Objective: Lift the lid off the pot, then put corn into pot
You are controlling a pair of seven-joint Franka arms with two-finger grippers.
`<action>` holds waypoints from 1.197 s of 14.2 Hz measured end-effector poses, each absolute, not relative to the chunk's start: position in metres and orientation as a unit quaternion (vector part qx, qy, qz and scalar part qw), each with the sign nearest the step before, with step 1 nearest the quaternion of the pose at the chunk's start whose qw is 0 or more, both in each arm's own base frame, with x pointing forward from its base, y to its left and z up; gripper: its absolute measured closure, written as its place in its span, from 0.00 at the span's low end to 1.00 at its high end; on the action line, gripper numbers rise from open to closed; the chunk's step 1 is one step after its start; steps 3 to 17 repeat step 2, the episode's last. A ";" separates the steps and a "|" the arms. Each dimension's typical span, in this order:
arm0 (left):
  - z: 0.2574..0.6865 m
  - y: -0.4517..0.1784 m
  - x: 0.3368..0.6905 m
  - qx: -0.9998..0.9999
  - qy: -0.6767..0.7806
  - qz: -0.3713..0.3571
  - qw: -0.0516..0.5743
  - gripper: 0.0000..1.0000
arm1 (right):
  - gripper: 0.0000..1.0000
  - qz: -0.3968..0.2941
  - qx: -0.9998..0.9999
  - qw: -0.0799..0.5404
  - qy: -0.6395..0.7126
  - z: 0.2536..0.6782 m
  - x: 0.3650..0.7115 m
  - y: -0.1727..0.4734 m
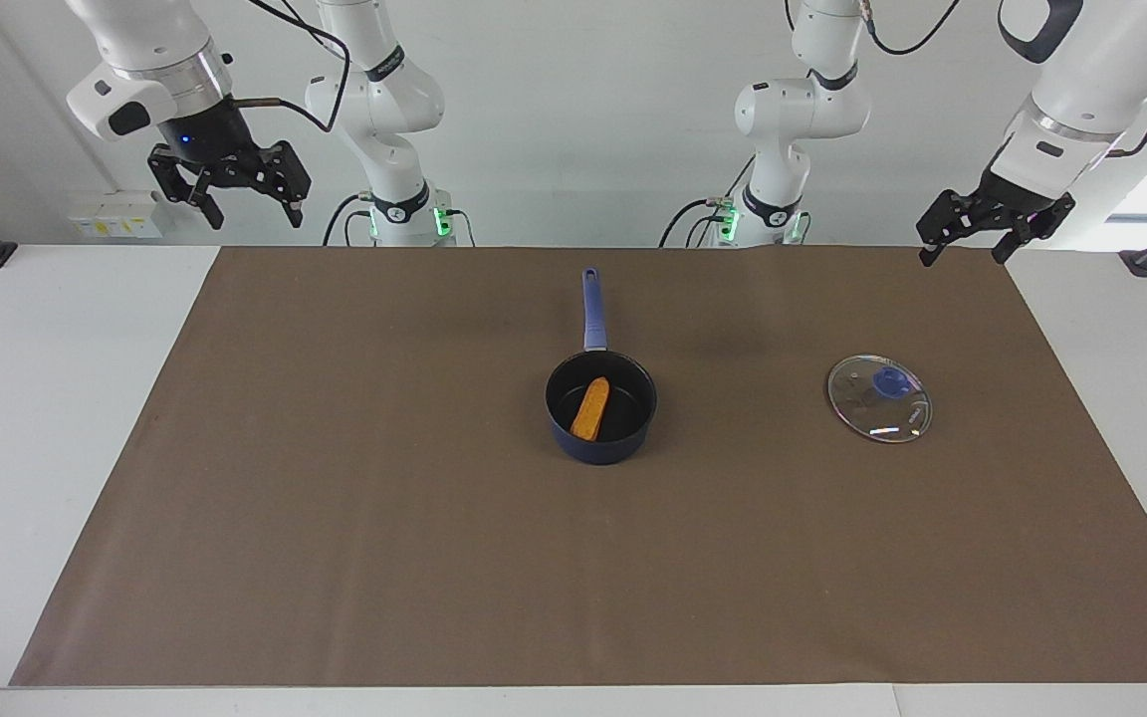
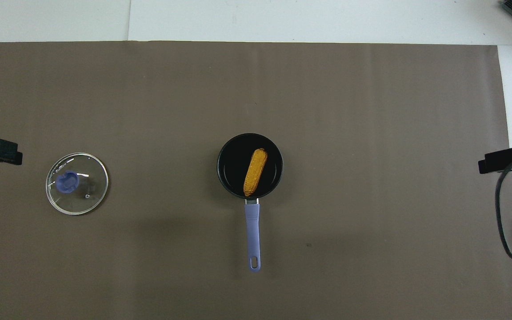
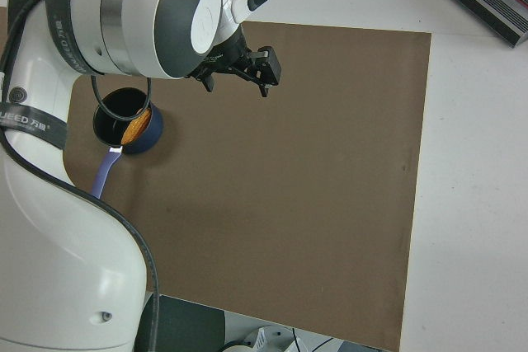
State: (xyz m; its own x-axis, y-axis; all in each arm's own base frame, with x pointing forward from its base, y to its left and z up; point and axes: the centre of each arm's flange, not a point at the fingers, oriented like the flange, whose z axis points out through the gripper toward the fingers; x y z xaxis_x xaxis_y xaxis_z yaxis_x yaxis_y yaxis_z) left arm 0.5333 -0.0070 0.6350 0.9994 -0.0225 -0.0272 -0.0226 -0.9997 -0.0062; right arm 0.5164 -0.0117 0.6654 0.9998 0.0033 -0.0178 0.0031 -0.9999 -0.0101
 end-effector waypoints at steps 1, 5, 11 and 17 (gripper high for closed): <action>0.635 -0.007 0.533 -1.000 0.011 0.014 0.003 0.00 | 0.00 0.009 -1.000 0.005 -0.002 0.665 0.516 -0.012; 0.635 -0.007 0.533 -1.000 0.011 0.014 0.003 0.00 | 0.00 0.009 -1.000 0.005 -0.002 0.665 0.516 -0.012; 0.635 -0.007 0.533 -1.000 0.011 0.014 0.003 0.00 | 0.00 0.009 -1.000 0.005 -0.002 0.665 0.516 -0.012; 0.635 -0.007 0.533 -1.000 0.011 0.014 0.003 0.00 | 0.00 0.009 -1.000 0.005 -0.002 0.665 0.516 -0.012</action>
